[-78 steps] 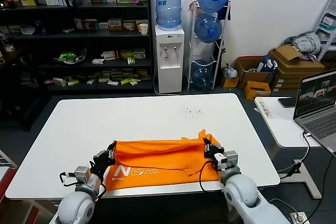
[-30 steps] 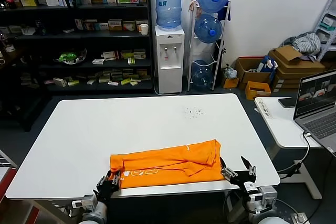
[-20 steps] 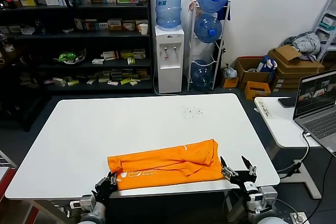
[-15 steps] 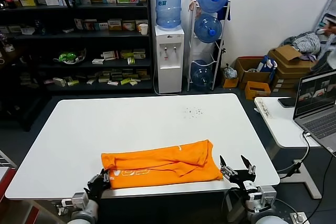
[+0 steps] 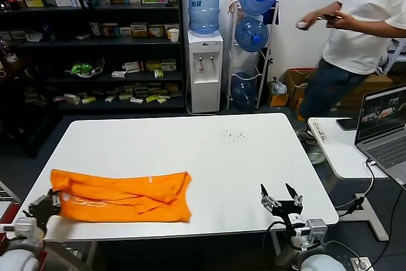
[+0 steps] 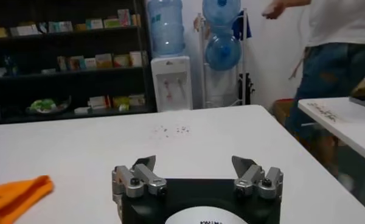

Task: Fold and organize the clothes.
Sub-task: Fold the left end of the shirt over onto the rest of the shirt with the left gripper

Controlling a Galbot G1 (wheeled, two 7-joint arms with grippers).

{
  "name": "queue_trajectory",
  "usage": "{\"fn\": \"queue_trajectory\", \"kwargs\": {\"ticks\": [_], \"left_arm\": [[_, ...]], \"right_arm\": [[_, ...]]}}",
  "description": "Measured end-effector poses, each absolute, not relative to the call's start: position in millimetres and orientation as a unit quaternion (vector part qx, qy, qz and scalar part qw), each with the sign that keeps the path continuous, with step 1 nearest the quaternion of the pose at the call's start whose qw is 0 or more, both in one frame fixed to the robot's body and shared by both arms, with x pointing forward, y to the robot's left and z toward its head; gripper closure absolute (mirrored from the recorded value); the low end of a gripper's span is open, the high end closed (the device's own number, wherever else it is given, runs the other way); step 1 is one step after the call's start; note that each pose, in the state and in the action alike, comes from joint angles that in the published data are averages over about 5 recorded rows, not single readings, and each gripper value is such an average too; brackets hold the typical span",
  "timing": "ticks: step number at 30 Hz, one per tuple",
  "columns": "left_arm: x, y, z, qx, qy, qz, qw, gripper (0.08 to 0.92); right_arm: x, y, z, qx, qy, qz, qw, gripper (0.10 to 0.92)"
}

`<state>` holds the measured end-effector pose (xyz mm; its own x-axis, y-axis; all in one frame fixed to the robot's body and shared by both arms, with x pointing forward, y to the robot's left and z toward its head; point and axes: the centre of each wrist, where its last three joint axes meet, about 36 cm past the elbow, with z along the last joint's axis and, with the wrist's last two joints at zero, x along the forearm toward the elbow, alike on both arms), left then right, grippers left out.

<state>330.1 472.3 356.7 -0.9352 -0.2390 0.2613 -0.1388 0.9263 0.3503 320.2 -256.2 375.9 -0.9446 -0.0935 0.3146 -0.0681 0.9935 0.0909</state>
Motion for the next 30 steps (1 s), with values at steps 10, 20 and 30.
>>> {"fn": "queue_trajectory", "kwargs": {"ticks": [10,20,30], "left_arm": [[338.2,414.9,384.1,0.055,-0.982,-0.091,0.153,0.87],[357.7,301.8,382.9,-0.006,-0.981,0.064,0.185,0.87],[361.9,230.9,378.8,-0.052,-0.967,0.129,0.215,0.864]], "right_arm": [[320.0,-249.5,372.5,0.036,-0.984,-0.04,0.168,0.2],[314.5,-247.7,369.4,0.022,-0.983,-0.039,0.177,0.2],[317.5,-245.3,368.1,0.017,-0.983,-0.041,0.181,0.2]]}}
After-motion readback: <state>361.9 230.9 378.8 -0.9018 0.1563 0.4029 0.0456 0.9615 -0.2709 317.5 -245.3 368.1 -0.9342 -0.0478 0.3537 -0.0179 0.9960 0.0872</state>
